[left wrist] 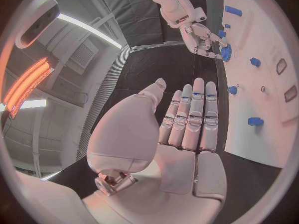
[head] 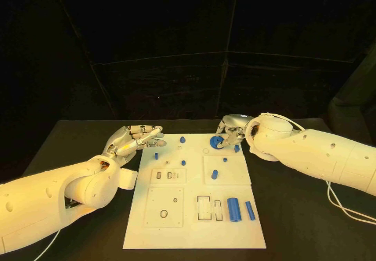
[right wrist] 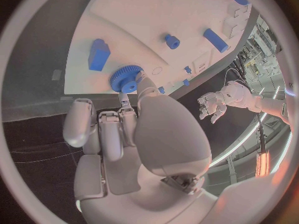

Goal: Assemble the parts on the task board

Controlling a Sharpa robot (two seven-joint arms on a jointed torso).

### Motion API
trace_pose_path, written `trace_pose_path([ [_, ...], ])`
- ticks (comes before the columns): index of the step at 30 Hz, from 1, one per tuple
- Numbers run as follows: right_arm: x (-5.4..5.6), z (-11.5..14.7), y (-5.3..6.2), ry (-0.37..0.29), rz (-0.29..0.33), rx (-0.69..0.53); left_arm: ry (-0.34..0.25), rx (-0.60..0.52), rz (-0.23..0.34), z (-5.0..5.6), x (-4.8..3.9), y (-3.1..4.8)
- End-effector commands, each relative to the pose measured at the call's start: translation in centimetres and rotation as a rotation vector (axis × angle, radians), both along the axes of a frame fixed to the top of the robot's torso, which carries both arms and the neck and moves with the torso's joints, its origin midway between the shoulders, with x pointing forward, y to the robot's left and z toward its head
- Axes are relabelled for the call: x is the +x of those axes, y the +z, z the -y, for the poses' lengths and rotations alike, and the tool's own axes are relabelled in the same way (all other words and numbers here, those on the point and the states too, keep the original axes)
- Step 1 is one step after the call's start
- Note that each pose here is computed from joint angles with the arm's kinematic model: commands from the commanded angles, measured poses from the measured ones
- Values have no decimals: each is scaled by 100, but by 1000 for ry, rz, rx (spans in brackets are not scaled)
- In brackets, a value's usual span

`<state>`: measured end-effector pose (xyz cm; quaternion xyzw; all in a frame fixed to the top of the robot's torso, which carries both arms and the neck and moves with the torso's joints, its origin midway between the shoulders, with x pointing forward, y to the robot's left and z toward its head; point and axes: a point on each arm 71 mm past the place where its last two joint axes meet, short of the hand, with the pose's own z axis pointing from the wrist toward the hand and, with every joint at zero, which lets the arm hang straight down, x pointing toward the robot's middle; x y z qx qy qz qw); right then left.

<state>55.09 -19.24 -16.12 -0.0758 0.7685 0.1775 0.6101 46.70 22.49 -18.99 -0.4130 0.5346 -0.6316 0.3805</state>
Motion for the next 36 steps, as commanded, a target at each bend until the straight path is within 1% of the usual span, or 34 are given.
trace_pose_path([
  [1, 0, -13, -22, 17, -9, -32, -16, -5, 5, 14, -2, 13],
  [3, 4, -16, -25, 17, -6, -35, -16, -5, 5, 14, -2, 13],
  [7, 12, -21, -12, 8, 29, -41, -16, -4, 5, 13, -2, 12],
  [11, 12, -28, 33, 1, 99, -30, -16, -4, 4, 10, -2, 12],
  [14, -1, -46, 75, 10, 158, -10, -16, -4, 4, 9, -2, 12],
  [18, -36, -94, 119, 30, 203, 21, -16, -4, 4, 8, -2, 12],
  [20, -62, -127, 138, 41, 215, 38, -15, -4, 4, 7, -3, 12],
  [25, -169, -269, 207, 74, 249, 85, -14, -4, 5, 2, -4, 13],
  [29, -262, -448, 262, 107, 279, 109, -15, -4, 5, 3, -6, 14],
  [32, -289, -572, 272, 125, 282, 109, -16, -5, 5, 6, -7, 15],
  [36, -295, -770, 259, 151, 273, 99, -17, -5, 5, 10, -6, 14],
])
